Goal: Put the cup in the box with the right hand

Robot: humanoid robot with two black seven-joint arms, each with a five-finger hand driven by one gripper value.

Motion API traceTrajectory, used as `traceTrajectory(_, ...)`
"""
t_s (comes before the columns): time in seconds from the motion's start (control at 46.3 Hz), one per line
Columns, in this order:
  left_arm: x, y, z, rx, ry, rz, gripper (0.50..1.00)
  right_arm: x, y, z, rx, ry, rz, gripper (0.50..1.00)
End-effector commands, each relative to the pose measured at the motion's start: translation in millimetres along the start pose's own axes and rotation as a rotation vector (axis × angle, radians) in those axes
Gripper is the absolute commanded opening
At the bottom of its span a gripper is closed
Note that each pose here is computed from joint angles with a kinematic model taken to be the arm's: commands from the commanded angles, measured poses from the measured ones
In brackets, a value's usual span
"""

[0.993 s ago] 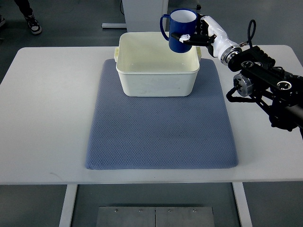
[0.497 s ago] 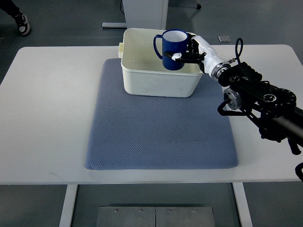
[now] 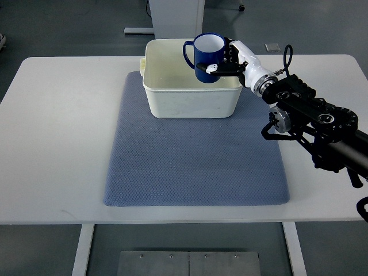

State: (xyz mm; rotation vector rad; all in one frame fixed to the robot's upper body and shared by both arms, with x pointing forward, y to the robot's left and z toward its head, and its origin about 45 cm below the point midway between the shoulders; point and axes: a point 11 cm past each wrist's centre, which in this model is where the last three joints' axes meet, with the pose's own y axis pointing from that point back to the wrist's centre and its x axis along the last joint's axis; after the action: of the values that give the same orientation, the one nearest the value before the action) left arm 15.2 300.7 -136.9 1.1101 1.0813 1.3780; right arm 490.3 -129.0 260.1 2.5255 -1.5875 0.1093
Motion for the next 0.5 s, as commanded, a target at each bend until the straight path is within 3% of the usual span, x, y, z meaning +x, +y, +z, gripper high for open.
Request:
traceTrajectory(0.0,0,0,0,0.000,0.000,0.000,1.000,-4,-1,-3,0.006,-0.003,-0.009,0.975)
traceTrajectory(0.475,0,0,0,0.000,-0.001,0.000,1.000,-6,1,-14,0.028,0.000,-0.031,0.985)
